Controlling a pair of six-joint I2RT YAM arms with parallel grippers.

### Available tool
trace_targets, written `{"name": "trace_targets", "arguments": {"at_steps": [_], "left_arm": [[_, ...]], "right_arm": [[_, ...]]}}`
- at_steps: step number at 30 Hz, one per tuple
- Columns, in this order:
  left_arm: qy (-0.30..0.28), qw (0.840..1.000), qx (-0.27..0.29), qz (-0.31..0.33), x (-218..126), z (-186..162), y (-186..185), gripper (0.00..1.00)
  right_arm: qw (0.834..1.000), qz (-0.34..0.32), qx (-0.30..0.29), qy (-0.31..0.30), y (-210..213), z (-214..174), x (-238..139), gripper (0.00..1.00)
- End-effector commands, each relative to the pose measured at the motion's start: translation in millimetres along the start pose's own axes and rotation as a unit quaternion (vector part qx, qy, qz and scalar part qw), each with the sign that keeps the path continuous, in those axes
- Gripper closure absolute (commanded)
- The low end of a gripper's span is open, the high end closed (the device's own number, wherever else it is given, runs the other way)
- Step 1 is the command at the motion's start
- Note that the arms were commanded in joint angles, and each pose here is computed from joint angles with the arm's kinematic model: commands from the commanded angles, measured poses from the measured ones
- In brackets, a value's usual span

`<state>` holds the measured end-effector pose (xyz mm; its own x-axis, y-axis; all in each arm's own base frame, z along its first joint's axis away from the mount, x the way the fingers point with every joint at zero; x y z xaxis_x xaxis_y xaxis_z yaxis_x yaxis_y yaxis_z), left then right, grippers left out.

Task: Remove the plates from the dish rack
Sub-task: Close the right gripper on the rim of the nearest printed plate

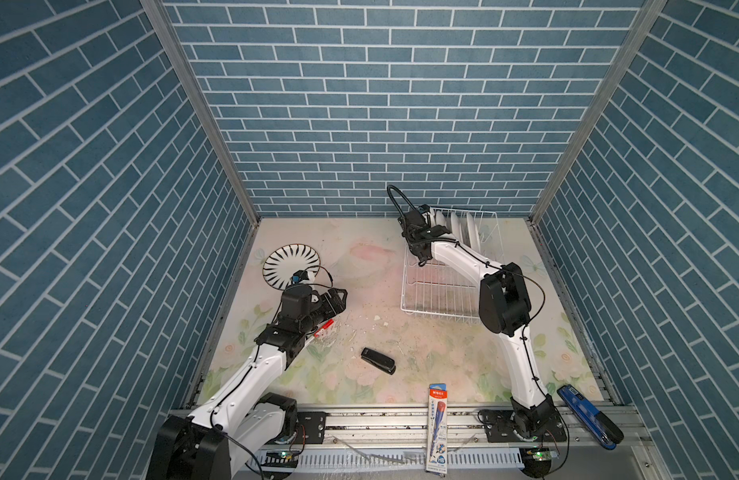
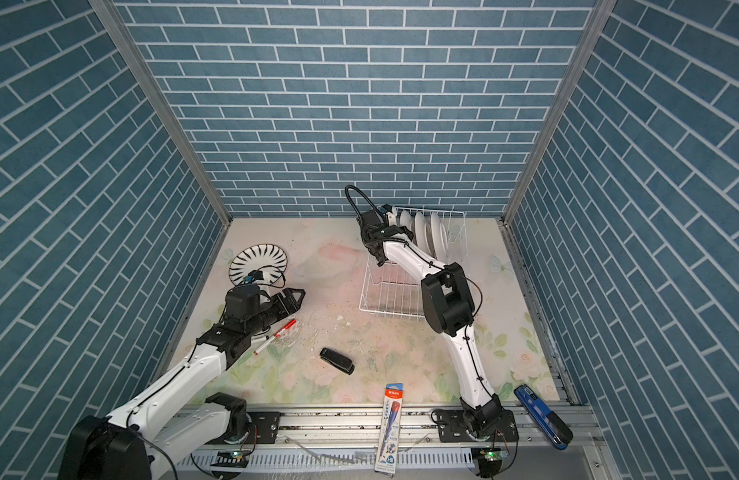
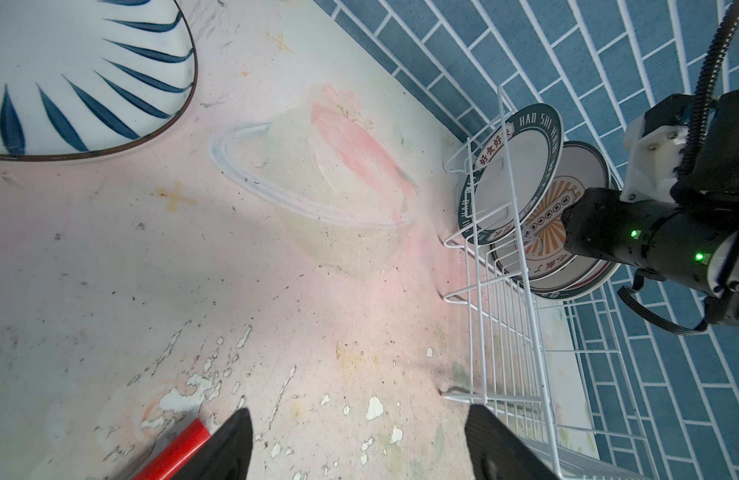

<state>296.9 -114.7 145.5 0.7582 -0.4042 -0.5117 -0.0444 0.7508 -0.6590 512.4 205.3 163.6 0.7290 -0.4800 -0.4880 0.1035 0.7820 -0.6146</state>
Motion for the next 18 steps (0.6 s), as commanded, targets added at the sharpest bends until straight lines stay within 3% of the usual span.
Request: {"name": "trace_targets", "arguments": {"at_steps": [1, 18], "left_arm": [[-0.005, 1.0, 0.006, -0.012, -1.3, 3.2, -7.4, 0.18], [-0.004, 1.0, 0.006, -0.011, -1.2, 1.4, -5.6, 0.18]], "right_arm": [[1.0, -0.004, 0.006, -0.002, 0.6, 3.8, 3.6, 0.73], [1.0, -0.002, 0.001, 0.003, 3.3, -0.5, 4.8, 0.83]]}}
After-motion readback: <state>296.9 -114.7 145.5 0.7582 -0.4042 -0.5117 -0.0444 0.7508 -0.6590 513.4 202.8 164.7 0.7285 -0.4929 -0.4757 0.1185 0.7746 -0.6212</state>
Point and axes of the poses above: each gripper's point midway between its finger pads, its own x axis out along the fingers, its own y axis along the line the jaws close on, z = x × y, the point moved 1 cm from there along -x, back along the fingers, and after that the axes turned 2 degrees about -x, right-handed, at the moved point
